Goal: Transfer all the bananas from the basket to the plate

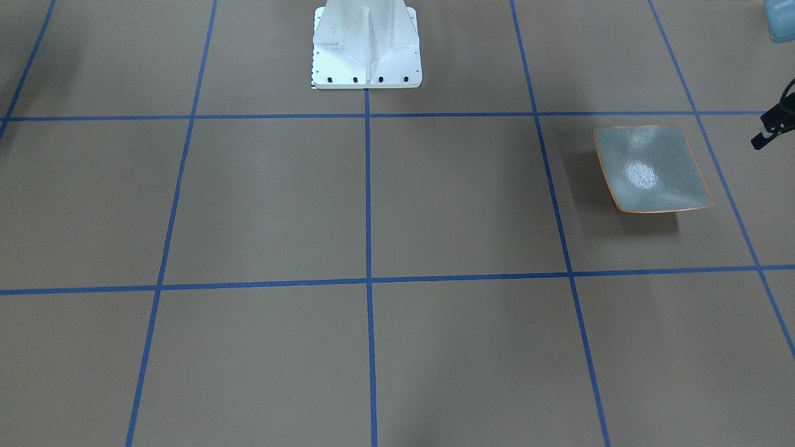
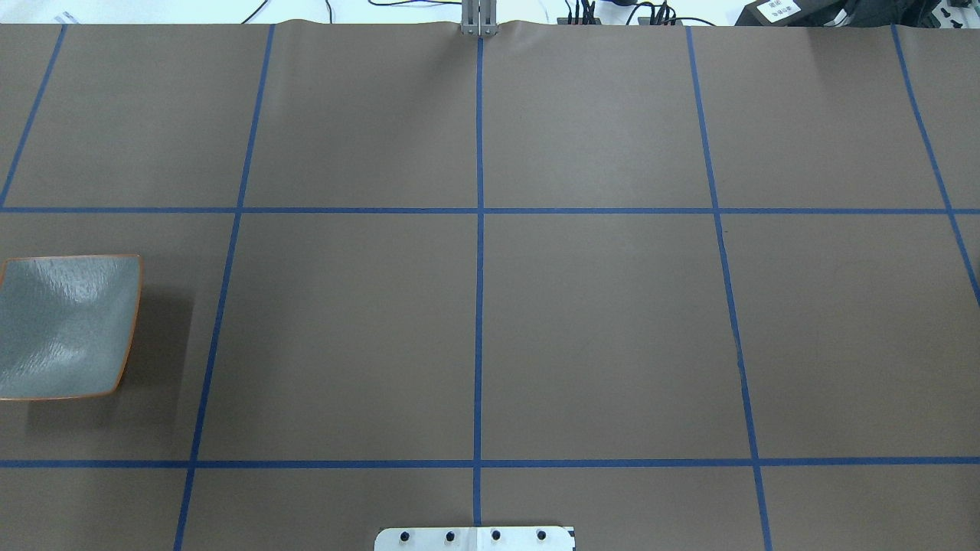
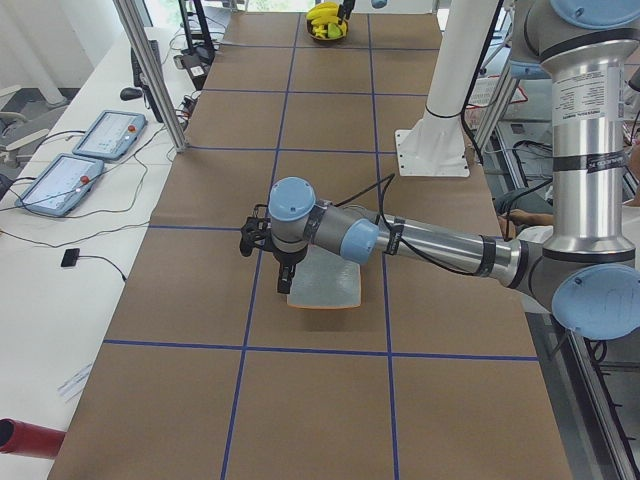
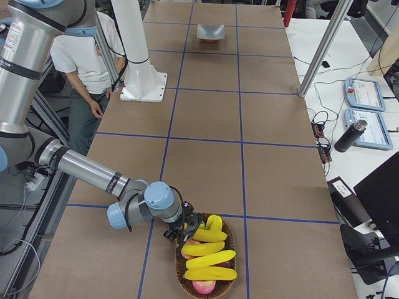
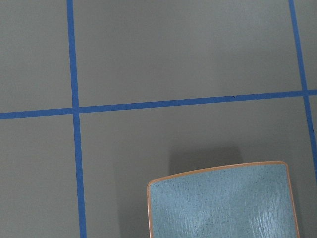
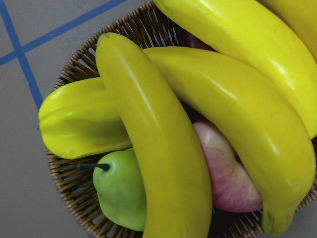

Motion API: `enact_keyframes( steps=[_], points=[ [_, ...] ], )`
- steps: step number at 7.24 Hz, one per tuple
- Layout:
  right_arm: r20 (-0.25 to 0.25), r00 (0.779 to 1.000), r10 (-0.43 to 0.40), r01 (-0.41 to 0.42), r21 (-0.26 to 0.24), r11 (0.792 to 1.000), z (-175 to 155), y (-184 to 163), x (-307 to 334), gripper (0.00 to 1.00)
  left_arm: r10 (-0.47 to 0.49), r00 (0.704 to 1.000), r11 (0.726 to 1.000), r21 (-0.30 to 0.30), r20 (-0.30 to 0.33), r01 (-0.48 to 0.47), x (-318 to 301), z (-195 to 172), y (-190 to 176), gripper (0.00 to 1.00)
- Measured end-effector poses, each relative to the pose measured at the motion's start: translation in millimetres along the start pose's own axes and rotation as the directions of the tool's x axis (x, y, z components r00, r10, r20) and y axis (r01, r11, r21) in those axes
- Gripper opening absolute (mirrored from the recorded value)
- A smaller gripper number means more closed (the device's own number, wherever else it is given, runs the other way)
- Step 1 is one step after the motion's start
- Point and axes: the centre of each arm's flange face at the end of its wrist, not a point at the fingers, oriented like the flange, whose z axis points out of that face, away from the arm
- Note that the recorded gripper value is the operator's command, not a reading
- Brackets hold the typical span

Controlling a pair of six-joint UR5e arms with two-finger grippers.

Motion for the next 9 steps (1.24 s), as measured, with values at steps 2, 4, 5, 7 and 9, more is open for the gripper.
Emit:
enact_keyframes(
  steps=[2, 4, 5, 7, 9],
  points=[
    [-0.004, 1.000, 0.002, -0.002, -0.004, 1.000, 2.7, 0.9, 2.7, 0.26, 0.002, 1.000, 1.000, 0.002, -0.001, -0.002, 1.4, -1.1, -0.1, 1.00],
    [-0.004, 1.000, 0.006, -0.006, -0.005, 1.000, 4.2, 1.1, 4.3, 0.00, 0.002, 1.000, 1.000, 0.002, -0.001, -0.002, 1.8, -1.4, -0.1, 1.00],
    [0.000, 1.000, 0.004, -0.004, -0.005, 1.000, 3.9, 0.5, 3.0, 0.00, 0.002, 1.000, 1.000, 0.002, -0.001, -0.002, 1.8, -1.6, -0.1, 1.00],
    [0.022, 1.000, -0.013, 0.013, 0.008, 1.000, -1.2, -2.2, -6.9, 0.00, 0.002, 1.000, 1.000, 0.004, -0.001, -0.002, 2.2, -2.3, -0.1, 1.00],
    [0.050, 0.998, -0.033, 0.032, 0.021, 0.999, -12.4, -4.7, -22.0, 0.00, 0.003, 1.000, 1.000, 0.005, -0.001, -0.003, 3.1, -3.1, -0.3, 1.00]
  ],
)
